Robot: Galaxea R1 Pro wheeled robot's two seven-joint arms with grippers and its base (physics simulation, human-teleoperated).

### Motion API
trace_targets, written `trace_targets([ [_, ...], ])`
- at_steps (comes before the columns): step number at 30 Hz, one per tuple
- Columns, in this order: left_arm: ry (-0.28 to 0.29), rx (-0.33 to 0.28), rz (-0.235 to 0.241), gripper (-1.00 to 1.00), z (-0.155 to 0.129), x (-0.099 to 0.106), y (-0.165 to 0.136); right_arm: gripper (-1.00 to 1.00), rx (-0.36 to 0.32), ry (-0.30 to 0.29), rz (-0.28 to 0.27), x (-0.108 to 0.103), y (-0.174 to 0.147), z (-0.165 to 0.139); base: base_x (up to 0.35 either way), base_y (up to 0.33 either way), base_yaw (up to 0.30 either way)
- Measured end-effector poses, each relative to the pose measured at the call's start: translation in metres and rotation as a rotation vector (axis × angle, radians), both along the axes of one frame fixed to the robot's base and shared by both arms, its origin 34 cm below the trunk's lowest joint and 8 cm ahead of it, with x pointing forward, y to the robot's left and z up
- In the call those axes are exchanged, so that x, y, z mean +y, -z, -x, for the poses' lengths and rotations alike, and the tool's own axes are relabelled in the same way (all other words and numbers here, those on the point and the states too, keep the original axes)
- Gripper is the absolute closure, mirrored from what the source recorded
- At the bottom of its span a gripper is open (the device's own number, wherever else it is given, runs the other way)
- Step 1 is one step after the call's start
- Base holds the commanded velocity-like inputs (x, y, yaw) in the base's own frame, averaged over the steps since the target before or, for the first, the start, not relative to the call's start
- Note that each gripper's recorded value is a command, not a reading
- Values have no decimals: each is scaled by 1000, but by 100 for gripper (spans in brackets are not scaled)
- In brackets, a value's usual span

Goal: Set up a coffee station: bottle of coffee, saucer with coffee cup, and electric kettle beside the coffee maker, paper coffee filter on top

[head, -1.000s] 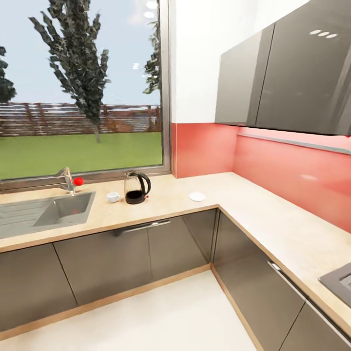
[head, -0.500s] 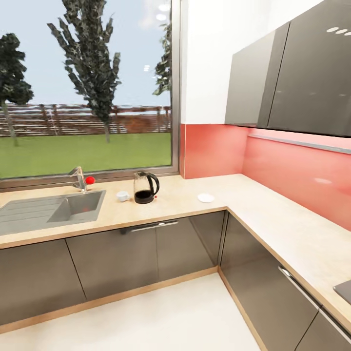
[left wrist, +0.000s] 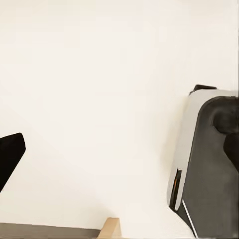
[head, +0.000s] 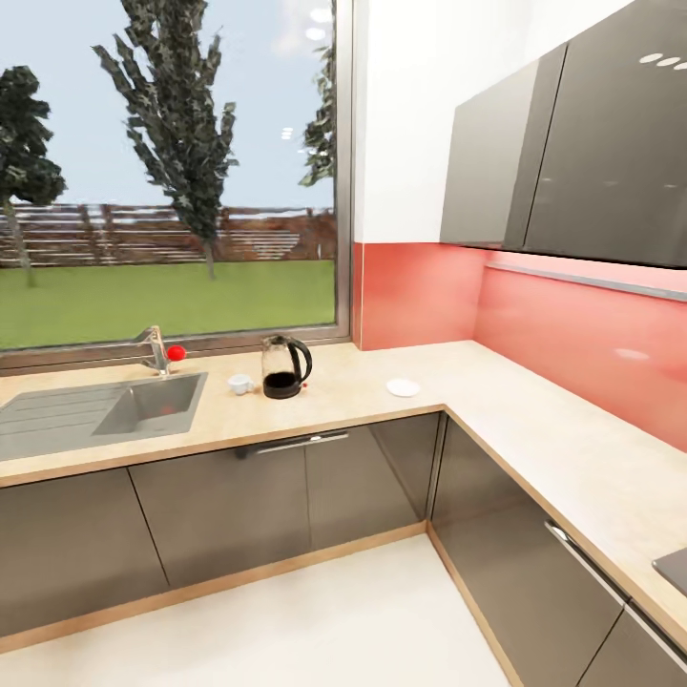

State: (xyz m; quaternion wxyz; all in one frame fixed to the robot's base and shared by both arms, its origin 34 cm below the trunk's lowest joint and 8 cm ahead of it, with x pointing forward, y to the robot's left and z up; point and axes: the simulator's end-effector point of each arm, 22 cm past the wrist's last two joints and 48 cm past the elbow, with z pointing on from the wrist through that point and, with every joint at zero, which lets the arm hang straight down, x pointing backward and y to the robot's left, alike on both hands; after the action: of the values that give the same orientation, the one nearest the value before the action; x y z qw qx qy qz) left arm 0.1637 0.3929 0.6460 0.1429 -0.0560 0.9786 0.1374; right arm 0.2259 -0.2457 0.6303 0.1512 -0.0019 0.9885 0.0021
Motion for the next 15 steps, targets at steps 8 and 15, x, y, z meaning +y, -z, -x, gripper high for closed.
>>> trace_targets([
  [8, 38, -538, 24, -100, -273, -37, -78, -100, -450, 14, 21, -10, -84, -176, 0, 0, 0],
  [15, 75, -755, 108, -100, -405, -84, -151, -100, -659, 25, -1, 6, -139, -246, 0, 0, 0],
])
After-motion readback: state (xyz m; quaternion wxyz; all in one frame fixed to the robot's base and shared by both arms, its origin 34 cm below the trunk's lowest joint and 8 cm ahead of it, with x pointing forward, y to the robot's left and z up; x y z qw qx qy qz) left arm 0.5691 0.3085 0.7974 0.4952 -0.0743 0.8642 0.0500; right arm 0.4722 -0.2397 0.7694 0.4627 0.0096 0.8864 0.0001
